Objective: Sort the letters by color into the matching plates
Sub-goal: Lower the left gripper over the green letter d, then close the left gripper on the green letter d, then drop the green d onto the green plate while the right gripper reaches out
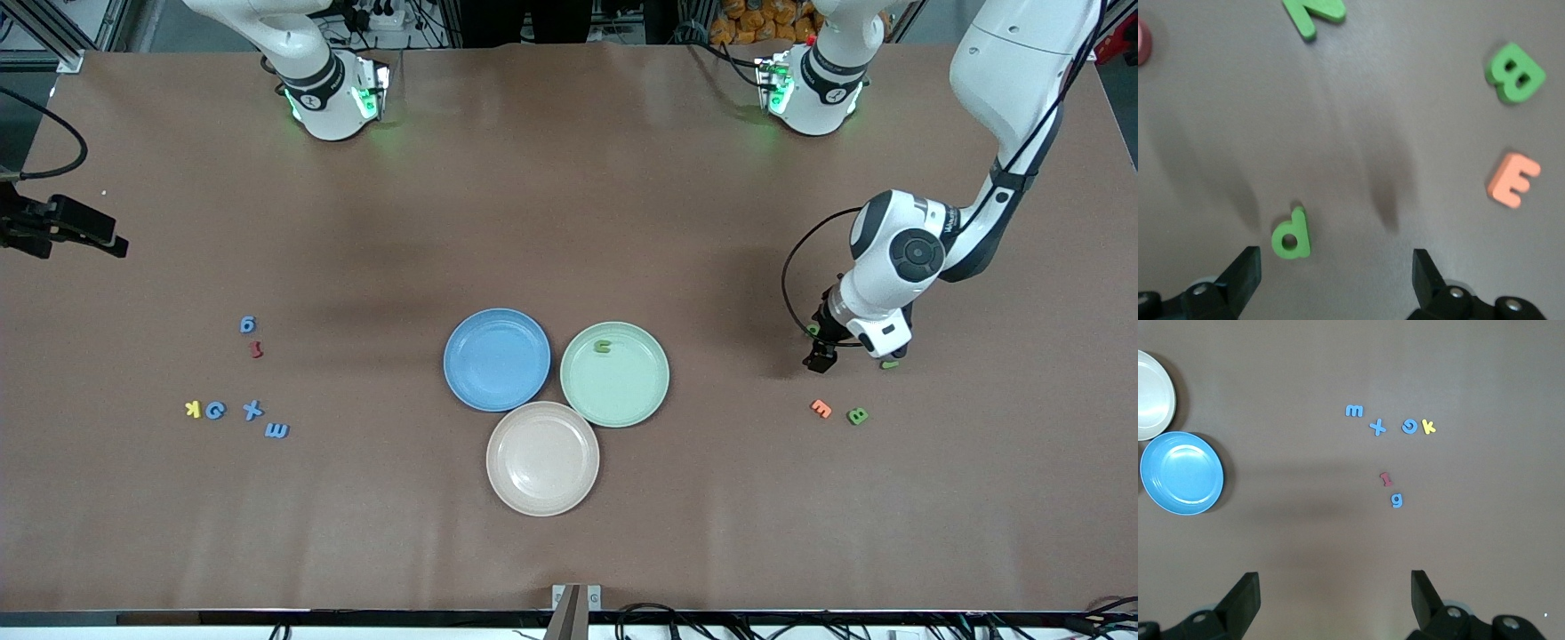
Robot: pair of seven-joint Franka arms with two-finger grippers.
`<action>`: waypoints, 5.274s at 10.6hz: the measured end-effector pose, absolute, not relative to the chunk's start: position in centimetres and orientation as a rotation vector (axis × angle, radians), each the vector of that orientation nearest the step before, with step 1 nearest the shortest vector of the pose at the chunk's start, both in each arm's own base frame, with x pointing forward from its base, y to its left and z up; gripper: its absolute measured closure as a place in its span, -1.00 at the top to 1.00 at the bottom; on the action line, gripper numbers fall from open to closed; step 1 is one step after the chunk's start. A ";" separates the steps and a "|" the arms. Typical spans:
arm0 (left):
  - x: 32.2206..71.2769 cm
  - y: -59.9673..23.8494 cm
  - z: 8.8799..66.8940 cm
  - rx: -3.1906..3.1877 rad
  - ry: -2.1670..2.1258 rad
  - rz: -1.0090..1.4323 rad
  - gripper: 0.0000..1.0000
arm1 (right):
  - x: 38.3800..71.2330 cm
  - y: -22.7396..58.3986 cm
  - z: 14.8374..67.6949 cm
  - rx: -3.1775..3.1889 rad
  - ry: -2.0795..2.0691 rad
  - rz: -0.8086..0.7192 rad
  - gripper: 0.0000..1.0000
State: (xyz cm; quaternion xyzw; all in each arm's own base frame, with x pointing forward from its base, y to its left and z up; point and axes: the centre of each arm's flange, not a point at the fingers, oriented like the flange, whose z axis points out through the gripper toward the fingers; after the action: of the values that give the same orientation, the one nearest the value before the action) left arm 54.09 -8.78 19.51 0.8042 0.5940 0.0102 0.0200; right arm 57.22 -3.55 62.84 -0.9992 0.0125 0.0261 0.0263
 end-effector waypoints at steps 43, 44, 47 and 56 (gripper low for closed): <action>56.0 -28.6 29.9 2.502 1.442 0.261 -0.41 | 59.1 -3.8 62.0 -3.101 -0.041 0.023 1.00; 55.6 -29.7 30.2 2.509 1.416 0.262 -0.41 | 59.4 -3.8 61.6 -3.101 -0.040 0.025 1.00; 54.6 -34.0 30.1 2.533 1.331 0.238 -0.41 | 60.4 -4.0 58.9 -3.105 -0.032 0.002 1.00; 56.1 -37.7 24.7 2.622 1.184 0.245 0.15 | 58.5 -3.5 39.2 -3.104 -0.182 0.043 1.00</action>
State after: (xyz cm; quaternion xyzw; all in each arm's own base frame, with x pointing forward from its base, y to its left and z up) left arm 56.14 -37.72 24.71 0.9008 0.4067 0.0842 0.1266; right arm 58.54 -3.53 39.20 -0.9981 -0.0586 0.0140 0.0159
